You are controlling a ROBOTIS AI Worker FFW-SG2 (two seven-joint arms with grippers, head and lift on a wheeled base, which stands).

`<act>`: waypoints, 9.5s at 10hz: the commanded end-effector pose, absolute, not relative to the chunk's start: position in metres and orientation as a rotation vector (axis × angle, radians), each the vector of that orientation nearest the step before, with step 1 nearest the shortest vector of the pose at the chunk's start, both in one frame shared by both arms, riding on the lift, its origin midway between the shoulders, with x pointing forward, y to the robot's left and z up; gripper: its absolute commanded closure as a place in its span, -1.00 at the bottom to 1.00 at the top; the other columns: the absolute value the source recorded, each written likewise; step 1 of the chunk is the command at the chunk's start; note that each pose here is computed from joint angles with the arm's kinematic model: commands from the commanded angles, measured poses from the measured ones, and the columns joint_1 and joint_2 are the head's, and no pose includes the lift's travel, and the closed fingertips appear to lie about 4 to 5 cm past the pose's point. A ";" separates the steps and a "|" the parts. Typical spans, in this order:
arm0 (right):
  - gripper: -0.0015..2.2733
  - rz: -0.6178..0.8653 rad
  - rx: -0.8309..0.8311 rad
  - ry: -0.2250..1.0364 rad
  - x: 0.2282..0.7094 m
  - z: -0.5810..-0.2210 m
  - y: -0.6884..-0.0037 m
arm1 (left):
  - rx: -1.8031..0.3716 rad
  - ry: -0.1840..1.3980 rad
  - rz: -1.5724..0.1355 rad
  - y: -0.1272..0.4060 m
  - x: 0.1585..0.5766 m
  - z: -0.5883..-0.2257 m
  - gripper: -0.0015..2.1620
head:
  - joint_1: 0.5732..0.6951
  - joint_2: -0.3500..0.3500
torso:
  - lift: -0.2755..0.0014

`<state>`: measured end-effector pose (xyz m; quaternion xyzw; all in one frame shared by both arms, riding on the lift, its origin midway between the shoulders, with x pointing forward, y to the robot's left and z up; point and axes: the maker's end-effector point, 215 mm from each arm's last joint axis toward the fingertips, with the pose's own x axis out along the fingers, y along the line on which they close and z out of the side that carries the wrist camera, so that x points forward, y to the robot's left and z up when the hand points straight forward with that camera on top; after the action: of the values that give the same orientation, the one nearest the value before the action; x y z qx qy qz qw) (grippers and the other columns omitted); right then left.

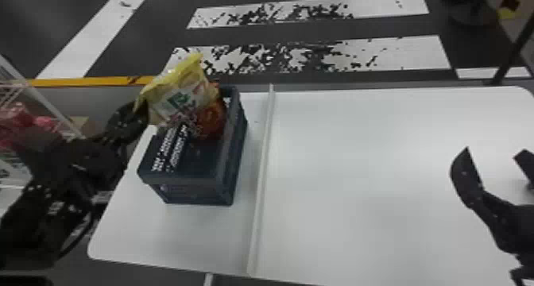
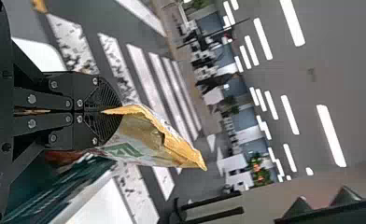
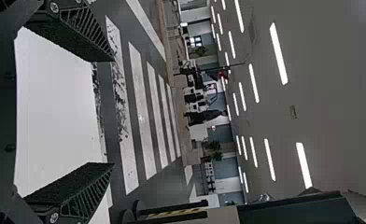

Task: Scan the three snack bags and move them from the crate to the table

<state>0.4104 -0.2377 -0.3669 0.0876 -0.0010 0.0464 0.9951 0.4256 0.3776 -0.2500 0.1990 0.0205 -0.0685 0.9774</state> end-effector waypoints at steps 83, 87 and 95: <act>0.97 0.326 -1.106 0.532 0.409 -0.566 -0.044 | -0.144 0.243 -0.211 0.297 0.403 -0.377 -0.97 | 1.00 0.98 | 0.54; 0.97 0.282 -0.772 0.488 0.436 -0.472 -0.066 | -0.145 0.240 -0.216 0.295 0.403 -0.376 -0.97 | 1.00 0.98 | 0.54; 0.98 0.462 0.671 0.571 0.454 -0.354 -0.164 | -0.142 0.224 -0.233 0.288 0.404 -0.367 -0.97 | 1.00 0.54 | 0.54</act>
<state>0.4547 -0.1560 -0.3487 0.2734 0.2634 0.2184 0.8990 0.4032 0.2883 -0.3697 -0.0714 0.1136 -0.1150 0.9843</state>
